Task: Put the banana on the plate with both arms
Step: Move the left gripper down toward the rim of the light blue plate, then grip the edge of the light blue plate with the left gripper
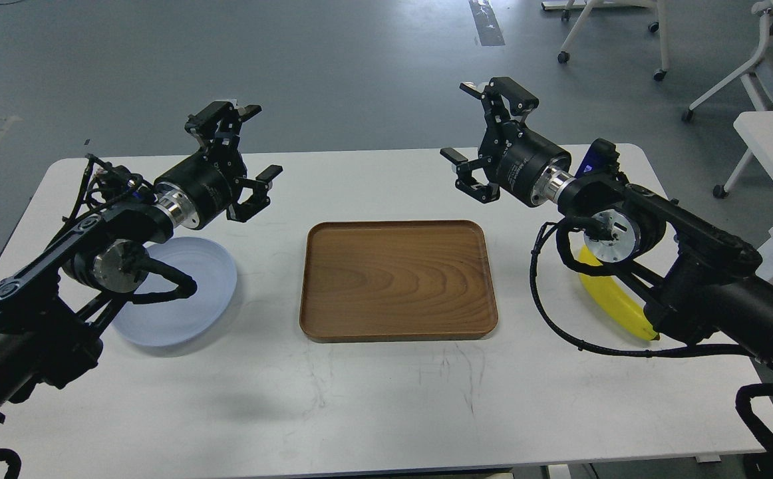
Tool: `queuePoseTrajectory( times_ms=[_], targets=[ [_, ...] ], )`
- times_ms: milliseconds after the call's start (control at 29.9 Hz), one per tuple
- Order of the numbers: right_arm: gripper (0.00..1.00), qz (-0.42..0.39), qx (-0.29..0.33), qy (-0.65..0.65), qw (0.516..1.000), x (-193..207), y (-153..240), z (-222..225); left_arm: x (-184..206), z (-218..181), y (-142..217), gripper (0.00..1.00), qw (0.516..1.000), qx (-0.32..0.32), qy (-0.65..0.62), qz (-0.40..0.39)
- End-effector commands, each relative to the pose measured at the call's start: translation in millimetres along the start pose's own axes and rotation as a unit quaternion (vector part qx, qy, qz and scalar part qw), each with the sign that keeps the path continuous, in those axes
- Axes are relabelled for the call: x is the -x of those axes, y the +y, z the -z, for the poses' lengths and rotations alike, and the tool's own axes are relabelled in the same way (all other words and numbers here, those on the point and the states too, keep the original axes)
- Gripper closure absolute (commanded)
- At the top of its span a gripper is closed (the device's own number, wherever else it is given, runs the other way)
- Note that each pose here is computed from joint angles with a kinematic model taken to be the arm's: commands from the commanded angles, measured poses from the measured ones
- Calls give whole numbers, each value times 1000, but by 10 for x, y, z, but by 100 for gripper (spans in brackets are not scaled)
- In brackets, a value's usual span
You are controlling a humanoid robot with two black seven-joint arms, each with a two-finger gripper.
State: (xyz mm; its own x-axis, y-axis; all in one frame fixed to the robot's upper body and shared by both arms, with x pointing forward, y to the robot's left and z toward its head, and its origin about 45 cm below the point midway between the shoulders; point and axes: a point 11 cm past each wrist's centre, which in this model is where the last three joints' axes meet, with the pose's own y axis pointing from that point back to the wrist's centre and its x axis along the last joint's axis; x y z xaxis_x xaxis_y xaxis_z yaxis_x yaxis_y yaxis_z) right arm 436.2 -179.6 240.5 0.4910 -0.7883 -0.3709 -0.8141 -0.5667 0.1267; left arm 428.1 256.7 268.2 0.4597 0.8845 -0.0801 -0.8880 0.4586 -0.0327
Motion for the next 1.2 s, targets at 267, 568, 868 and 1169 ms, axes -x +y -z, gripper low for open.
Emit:
queuePoseTrajectory(
  times_ms=[267,568,868,1169],
  targets=[
    [0,-27,-5,3,1000,-240,150,27,-262,344,693,2,954,-4,-298,27],
    [0,-55,-12,22,998,-486,314,156,-778,387,1022,2,904,-84,-418,8],
    [0,-66,-16,30,997,-582,381,234,-1246,858,1485,18,811,-186,-554,14],
    [0,-68,-18,28,997,-586,380,243,-1543,1127,1896,14,758,-253,-601,15]
  ],
)
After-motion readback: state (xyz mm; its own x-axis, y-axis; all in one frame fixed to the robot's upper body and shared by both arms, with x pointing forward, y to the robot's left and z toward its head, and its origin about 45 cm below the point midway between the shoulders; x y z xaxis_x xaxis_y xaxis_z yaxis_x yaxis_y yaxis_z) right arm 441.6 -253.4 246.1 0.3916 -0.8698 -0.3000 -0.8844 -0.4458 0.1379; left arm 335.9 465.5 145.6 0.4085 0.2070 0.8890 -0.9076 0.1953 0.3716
